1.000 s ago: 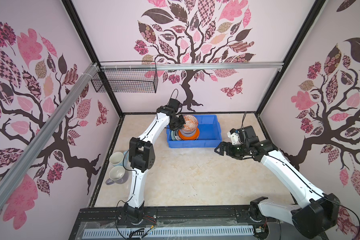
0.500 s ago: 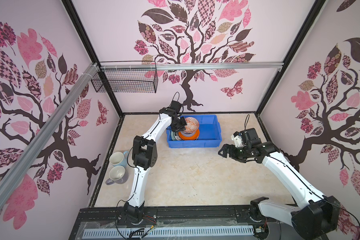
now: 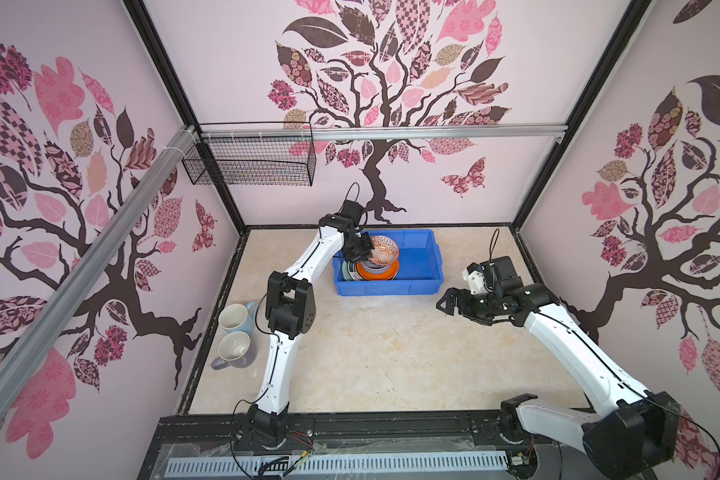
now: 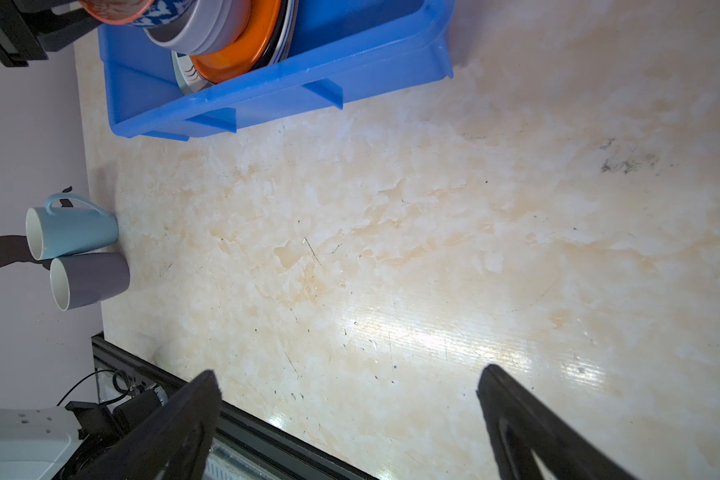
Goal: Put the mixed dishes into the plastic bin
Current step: 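Lower the patterned bowl onto the lavender bowl and release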
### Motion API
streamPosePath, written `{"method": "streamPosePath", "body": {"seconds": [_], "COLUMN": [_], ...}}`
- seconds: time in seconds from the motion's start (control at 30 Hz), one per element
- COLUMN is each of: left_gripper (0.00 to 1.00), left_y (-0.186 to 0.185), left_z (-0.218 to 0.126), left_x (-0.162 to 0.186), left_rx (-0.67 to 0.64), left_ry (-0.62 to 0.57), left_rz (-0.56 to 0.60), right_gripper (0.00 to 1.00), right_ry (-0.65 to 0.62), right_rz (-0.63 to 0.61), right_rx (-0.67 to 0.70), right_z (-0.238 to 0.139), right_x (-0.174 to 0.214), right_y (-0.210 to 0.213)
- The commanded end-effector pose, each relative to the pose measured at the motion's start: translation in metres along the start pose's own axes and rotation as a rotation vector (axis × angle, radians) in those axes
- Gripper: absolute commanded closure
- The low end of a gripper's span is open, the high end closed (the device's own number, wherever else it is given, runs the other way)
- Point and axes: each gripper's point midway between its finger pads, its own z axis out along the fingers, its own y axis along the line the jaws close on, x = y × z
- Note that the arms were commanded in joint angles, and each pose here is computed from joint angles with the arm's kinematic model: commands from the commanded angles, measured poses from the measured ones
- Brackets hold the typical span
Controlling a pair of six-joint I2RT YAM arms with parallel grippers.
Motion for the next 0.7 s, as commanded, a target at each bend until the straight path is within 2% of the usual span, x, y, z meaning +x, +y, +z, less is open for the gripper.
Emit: {"method": "streamPosePath", "body": {"seconds": [0.0,0.5,0.57,0.67], "left_gripper": [0.8,0.8,0.75,0.61], "left_y": [-0.007,0.019,0.02,0.02], "left_z": [0.002,0.008,0.007,0.006], "left_x": [-0.004,-0.007,-0.008,-0.008], "left_rx": [0.019,-0.001,0.003,0.011], "left_ry": [-0.005,-0.008,-0.011,-0.006], "left_rz": [0.025,-0.019,-0.019,-0.015], "right_gripper": [0.01,0.0,0.0,0.0], "right_ry": [-0.009,-0.014,-0.015,-0.017], "right_rz": [-0.01,0.001,0.003,0.006], "right_rx": [-0.005,-0.009,-0.013,-0.017], "right_z": [-0.004,-0.004,-0.003,-0.003], "right_x": [-0.003,-0.004,-0.005,-0.006], "right_y": [0.001,0.002,0.003,0.004]}}
